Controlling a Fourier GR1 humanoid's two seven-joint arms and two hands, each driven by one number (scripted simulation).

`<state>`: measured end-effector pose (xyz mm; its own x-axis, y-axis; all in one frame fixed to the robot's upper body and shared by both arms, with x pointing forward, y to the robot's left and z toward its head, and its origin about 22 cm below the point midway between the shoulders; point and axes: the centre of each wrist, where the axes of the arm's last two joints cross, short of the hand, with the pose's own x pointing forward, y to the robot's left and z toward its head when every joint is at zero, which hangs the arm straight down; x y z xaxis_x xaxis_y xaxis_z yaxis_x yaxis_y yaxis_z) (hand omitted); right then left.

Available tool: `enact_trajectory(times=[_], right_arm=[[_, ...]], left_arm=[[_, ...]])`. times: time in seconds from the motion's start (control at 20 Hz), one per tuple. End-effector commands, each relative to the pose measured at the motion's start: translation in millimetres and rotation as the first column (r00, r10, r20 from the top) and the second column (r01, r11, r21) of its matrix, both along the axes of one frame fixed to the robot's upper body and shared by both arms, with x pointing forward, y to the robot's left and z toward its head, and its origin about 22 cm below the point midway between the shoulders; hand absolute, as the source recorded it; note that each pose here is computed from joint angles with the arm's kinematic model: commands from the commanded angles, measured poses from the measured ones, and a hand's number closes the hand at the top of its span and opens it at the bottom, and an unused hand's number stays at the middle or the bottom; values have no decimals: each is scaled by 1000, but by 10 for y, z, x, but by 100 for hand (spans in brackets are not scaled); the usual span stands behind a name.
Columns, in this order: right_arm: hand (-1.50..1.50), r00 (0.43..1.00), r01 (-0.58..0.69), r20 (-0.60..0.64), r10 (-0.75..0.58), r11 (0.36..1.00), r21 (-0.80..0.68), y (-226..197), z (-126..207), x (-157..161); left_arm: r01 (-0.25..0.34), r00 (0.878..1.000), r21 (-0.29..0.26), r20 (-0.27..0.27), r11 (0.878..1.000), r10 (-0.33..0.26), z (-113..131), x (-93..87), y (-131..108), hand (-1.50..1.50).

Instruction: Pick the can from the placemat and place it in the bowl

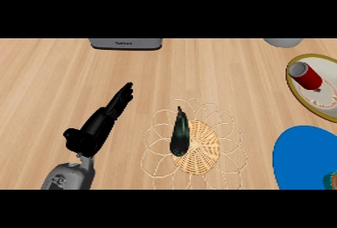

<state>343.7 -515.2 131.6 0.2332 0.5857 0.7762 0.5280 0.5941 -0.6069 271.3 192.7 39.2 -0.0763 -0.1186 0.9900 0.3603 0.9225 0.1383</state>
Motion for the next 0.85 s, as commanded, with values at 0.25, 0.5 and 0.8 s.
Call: enact_trajectory(times=[0.25,0.5,0.8], right_arm=[[-150,980,135,133,-151,983,122,-750,112,-842],[-150,976,117,166,-142,982,151,-978,-30,-1298],[-150,984,71,147,-100,979,190,-1165,-28,-1716]], left_arm=[[-1,1000,3,-10,1000,1,-56,-59,48,0],[-28,1000,-14,8,1000,28,48,34,94,0],[-14,1000,3,14,1000,14,53,-91,131,0]])
